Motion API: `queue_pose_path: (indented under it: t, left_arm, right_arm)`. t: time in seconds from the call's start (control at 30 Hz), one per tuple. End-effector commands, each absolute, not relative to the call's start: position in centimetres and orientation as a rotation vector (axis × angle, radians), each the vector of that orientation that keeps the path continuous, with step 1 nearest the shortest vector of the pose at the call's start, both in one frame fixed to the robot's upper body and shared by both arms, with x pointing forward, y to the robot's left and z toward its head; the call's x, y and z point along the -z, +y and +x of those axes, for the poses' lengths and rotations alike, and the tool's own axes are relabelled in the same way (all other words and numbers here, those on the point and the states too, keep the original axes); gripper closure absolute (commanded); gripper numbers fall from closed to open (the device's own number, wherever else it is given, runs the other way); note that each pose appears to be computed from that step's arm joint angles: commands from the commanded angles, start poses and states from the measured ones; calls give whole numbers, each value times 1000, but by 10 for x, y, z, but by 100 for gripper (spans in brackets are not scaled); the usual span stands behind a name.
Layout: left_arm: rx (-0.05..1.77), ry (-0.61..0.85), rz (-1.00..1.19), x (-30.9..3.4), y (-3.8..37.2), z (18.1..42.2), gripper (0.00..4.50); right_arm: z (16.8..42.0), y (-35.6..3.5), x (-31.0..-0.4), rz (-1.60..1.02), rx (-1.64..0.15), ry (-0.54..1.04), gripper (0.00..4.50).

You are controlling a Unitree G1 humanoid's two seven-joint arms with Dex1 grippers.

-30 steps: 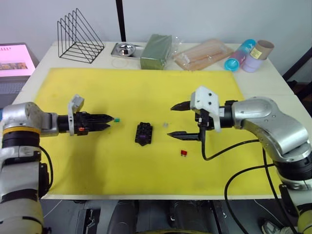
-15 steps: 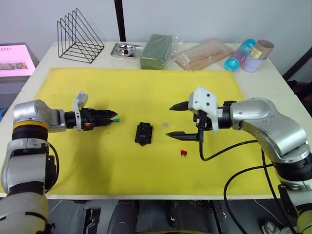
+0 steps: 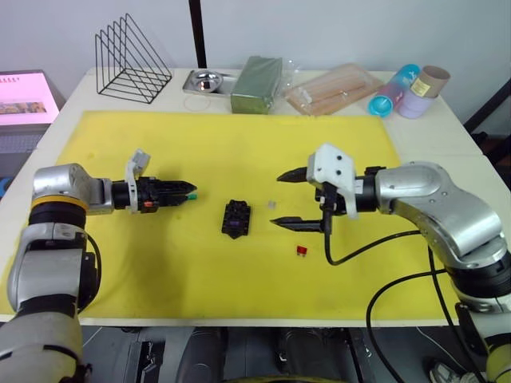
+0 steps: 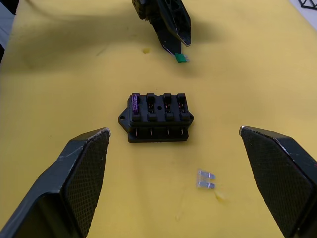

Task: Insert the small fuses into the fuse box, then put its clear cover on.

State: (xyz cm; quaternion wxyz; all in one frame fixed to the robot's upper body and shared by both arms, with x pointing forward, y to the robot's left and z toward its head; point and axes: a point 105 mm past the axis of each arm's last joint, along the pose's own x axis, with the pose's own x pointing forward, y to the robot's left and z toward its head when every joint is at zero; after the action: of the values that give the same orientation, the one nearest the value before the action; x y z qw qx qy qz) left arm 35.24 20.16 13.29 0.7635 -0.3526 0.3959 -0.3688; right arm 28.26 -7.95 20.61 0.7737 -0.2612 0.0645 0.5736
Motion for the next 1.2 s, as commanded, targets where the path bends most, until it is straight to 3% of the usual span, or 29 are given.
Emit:
queue_pose_path:
  t: [0.03, 0.17, 0.27, 0.33, 0.7, 0.8, 1.17, 1.2]
  left_arm:
    - [809, 874, -746, -130, 198, 353, 160]
    - [798, 880, -729, -125, 197, 354, 160]
    - [793, 883, -725, -122, 197, 354, 216]
    - [795, 886, -725, -121, 197, 353, 280]
    - [768, 879, -706, -119, 204, 354, 280]
    - [769, 879, -703, -119, 206, 354, 333]
    - [758, 883, -690, -115, 208, 353, 333]
    - [756, 883, -688, -115, 209, 353, 351]
  right_arm:
    - [280, -77, -214, -590, -1236, 95, 0]
    - [280, -77, -213, -592, -1233, 97, 0]
    - [280, -77, -213, -591, -1232, 97, 0]
    - [280, -77, -213, -591, -1231, 98, 0]
    - [280, -76, -213, -588, -1232, 96, 0]
    - [280, -76, -213, -587, -1233, 95, 0]
    - [281, -76, -213, -587, -1232, 92, 0]
    - [281, -76, -213, -588, -1232, 92, 0]
